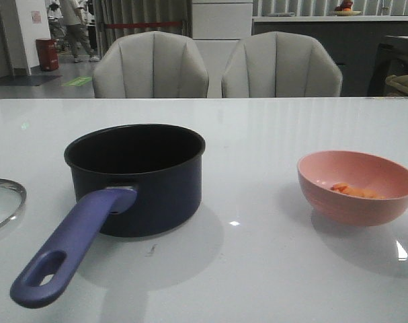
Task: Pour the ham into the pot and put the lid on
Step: 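Grasp the rim of the pink bowl with the right gripper, then lift the pink bowl and carry it over the pot, then tilt the bowl with the right gripper to pour carrots into the pot, then carry the empty bowl back and lower it onto the table, then open the right gripper and raise it away from the bowl, then move the left gripper down to the lid knob on the table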
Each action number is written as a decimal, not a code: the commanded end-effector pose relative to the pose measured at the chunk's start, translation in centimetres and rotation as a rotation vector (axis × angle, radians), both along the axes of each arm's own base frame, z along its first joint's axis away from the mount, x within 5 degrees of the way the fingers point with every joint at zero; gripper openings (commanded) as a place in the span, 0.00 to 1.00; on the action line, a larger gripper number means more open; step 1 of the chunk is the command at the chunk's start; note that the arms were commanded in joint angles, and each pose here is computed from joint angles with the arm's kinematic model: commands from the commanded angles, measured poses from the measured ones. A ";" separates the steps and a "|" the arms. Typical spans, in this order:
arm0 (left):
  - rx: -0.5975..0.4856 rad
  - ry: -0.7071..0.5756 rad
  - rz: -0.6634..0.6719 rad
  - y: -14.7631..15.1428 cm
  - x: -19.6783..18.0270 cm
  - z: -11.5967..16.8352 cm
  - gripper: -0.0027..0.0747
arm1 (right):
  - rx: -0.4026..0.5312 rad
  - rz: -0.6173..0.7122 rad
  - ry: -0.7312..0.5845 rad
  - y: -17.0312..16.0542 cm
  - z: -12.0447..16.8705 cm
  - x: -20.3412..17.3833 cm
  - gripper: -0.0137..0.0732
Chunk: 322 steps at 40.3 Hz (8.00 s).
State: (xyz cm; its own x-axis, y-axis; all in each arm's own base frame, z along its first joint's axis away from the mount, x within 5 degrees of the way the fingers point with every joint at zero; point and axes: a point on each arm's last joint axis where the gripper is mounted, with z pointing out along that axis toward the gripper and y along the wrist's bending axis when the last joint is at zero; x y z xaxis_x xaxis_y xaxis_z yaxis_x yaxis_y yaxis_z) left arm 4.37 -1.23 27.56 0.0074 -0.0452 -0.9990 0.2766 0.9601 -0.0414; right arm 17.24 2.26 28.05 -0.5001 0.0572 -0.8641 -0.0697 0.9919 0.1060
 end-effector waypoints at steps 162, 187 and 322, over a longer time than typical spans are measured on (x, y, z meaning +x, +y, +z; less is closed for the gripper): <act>-0.043 -0.108 -0.014 -0.1 -0.1 1.6 0.83 | -0.888 0.555 -1.426 22.9 -2.6 14.7 0.31; -0.043 -0.108 -0.014 -0.1 -0.1 1.6 0.83 | 0.150 0.347 -0.898 20.4 -0.8 16.0 0.31; -0.045 -0.115 -0.015 -0.1 -0.1 1.6 0.83 | 0.036 0.249 -0.502 1.4 4.1 -7.5 0.57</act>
State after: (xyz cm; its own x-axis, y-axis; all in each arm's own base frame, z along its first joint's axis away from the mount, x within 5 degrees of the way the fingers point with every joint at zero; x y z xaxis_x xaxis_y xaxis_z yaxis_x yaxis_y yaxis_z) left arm 4.45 -1.26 27.57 0.0306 -0.0523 -0.9982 0.2784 0.9596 -0.0417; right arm 10.98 4.41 31.83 -0.1574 -0.0378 -0.9868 -0.3882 0.9212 0.0266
